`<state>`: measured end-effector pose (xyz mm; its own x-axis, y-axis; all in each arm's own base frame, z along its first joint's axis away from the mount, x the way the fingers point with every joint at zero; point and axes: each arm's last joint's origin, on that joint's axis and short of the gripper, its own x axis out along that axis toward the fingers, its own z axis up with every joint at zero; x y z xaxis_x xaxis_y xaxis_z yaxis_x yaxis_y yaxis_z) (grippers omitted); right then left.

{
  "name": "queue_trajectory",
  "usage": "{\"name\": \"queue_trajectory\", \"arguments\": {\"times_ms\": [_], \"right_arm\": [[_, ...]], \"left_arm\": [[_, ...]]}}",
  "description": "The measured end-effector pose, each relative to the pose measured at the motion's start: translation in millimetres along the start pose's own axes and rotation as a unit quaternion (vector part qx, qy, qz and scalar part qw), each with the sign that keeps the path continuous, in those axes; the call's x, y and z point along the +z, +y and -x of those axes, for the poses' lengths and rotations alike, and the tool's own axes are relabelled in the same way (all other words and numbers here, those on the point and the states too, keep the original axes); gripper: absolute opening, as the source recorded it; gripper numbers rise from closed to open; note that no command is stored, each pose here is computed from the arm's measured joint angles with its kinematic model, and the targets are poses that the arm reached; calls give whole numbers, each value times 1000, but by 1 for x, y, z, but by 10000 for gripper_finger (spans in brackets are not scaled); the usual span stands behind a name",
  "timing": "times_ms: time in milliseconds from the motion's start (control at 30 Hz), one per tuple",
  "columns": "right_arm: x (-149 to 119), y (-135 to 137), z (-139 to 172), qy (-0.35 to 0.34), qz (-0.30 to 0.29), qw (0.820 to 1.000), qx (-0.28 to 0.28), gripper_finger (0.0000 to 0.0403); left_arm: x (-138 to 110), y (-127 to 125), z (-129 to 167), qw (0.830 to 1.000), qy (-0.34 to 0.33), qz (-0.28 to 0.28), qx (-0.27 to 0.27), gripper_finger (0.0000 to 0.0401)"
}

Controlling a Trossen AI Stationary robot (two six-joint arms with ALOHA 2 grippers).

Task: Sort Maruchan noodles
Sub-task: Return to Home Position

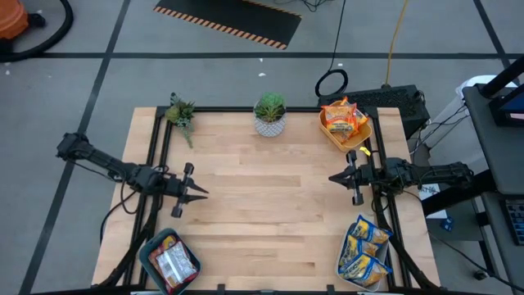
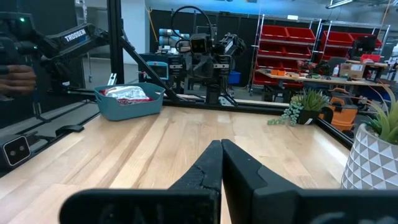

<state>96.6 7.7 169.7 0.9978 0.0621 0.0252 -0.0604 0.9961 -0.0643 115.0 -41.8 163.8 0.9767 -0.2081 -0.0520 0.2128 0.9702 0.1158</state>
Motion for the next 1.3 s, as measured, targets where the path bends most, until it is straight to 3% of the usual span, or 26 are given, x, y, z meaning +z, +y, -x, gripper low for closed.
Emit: {"name": "queue_trajectory", "arguments": {"times_ms": [133, 467, 900, 1300], "right_arm": [[0, 0, 0, 0, 0, 1000, 0, 0], [0, 0, 0, 0, 0, 1000, 0, 0], [0, 0, 0, 0, 0, 1000, 0, 0], [0, 0, 0, 0, 0, 1000, 0, 0]], "left_arm": [[0, 6, -1, 1000, 1, 2, 21, 76], [4, 18, 2, 999, -28, 7, 15, 76], [-1, 32, 14, 996, -8, 23, 91, 76], [3, 33, 24, 994, -42, 10, 97, 76]]}}
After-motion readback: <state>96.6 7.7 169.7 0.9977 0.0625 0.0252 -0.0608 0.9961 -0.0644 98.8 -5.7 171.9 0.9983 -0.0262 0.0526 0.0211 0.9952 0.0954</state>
